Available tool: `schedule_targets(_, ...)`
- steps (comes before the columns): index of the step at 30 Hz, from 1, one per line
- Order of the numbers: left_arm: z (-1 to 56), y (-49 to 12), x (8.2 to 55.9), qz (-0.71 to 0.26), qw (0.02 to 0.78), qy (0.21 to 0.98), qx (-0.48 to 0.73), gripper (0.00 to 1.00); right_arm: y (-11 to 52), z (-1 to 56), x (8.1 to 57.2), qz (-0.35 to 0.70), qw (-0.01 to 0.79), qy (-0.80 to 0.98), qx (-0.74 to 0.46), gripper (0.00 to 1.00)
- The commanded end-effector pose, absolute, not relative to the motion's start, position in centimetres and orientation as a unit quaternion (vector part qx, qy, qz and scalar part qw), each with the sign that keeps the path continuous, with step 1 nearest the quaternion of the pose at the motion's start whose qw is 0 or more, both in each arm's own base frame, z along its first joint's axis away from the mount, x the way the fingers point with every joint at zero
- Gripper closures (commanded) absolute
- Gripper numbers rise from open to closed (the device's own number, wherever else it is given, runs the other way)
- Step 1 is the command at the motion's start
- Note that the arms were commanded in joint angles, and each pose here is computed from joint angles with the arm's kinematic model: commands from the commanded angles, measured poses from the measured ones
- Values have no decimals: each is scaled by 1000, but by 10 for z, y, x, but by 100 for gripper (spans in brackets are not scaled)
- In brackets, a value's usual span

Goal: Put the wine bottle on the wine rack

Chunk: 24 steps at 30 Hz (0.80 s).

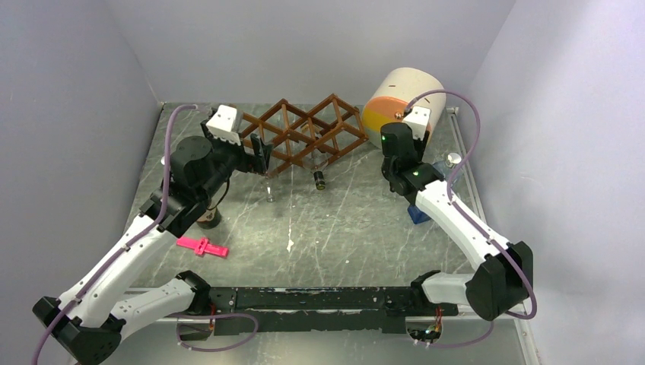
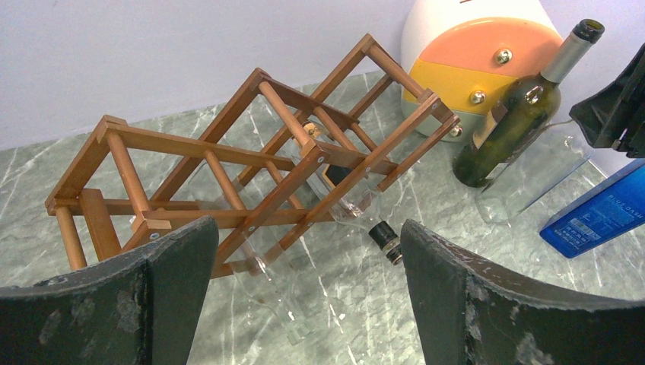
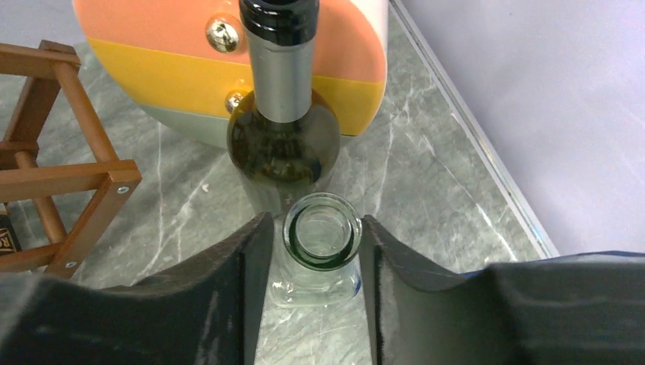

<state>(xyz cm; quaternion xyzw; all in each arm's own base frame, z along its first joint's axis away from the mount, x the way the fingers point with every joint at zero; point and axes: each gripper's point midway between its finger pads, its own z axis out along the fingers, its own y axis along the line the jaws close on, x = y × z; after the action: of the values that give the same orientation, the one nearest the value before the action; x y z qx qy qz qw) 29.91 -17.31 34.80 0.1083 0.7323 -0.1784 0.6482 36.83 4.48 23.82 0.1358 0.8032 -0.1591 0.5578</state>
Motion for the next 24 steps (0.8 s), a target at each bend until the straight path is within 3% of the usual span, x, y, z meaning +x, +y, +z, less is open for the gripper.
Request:
schedule_targets(1, 351, -176, 301, -190, 652, 726, 106, 7, 43, 256, 372, -159, 581, 789, 124, 48)
schedule_targets(12, 347, -178, 302, -189, 647, 730, 111, 7, 46, 246, 378, -170, 572, 797, 95, 50)
schedule_targets(19, 347, -181, 302, -193, 646, 730, 115, 7, 44, 237, 377, -168, 563, 804, 89, 61)
schedule_targets(24, 346, -182, 302, -194, 644, 730, 120, 7, 45, 242, 376, -159, 566, 804, 84, 80)
